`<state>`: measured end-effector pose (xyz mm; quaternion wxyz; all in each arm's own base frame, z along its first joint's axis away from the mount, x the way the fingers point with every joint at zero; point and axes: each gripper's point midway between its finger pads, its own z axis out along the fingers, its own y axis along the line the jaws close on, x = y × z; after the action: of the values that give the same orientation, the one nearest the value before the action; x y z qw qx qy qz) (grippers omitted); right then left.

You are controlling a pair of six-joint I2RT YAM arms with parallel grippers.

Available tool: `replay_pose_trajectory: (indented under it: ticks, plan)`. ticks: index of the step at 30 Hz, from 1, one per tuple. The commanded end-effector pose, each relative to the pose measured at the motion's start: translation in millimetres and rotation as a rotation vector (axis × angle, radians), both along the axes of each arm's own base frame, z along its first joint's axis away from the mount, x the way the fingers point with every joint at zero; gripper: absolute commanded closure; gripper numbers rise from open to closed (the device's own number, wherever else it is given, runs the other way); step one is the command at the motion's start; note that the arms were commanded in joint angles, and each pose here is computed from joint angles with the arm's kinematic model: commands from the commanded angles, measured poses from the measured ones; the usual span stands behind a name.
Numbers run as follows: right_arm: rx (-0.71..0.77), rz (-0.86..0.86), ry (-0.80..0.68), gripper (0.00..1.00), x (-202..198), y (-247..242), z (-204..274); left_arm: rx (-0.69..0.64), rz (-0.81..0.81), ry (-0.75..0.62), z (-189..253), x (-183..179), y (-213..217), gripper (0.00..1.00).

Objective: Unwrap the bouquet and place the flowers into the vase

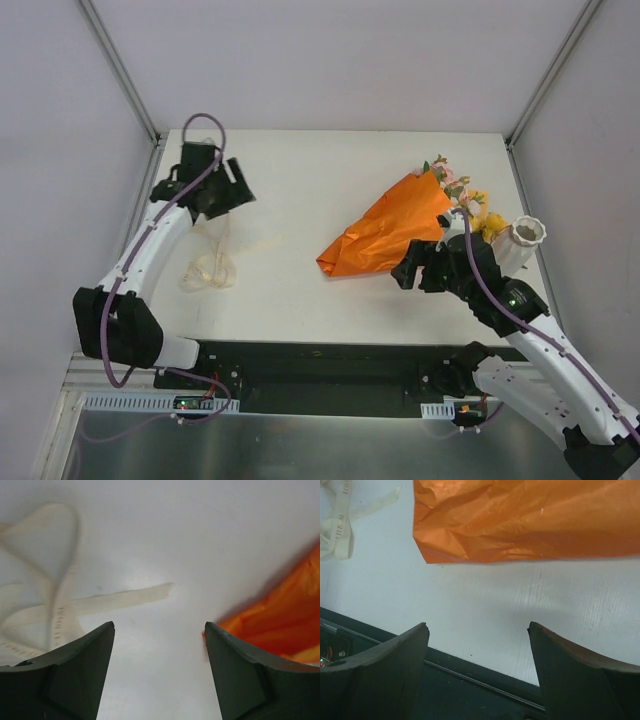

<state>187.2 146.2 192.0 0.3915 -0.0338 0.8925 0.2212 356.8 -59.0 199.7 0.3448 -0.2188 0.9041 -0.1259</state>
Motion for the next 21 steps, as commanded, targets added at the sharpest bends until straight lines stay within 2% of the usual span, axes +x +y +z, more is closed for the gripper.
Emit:
replay_pose_trajectory:
  ticks: [1, 3, 4, 5, 7, 12, 16, 18, 19, 21]
  plan:
    - [-0.040, -0.109, 0.047, 0.16, -10, -23, -23, -0.239, -0.447, -0.090, 1, -1, -147, 0.29]
    - [-0.070, -0.132, 0.071, 0.16, -15, -31, -34, -0.284, -0.551, -0.098, 1, -3, -185, 0.30]
    - [-0.083, -0.133, 0.082, 0.16, -19, -34, -36, -0.296, -0.614, -0.053, -15, -9, -211, 0.30]
    - [-0.092, -0.143, 0.081, 0.16, -18, -36, -34, -0.305, -0.650, -0.080, -7, -4, -228, 0.30]
    - [-0.101, -0.150, 0.051, 0.15, -17, -41, -18, -0.313, -0.682, -0.039, -26, 1, -250, 0.32]
    - [-0.154, -0.234, -0.110, 0.15, -4, -67, 42, -0.405, -0.849, -0.009, -25, -17, -322, 0.42]
    - [-0.276, -0.293, -0.203, 0.12, 9, -91, 76, -0.420, -0.980, -0.024, -22, -57, -359, 0.44]
    - [-0.303, -0.338, -0.224, 0.12, 15, -99, 90, -0.425, -1.011, 0.001, -31, -79, -361, 0.44]
    - [-0.324, -0.341, -0.210, 0.12, 19, -99, 89, -0.437, -1.036, -0.027, -23, -90, -365, 0.44]
    - [-0.310, -0.343, -0.202, 0.12, 24, -97, 96, -0.441, -1.032, 0.031, -44, -110, -356, 0.44]
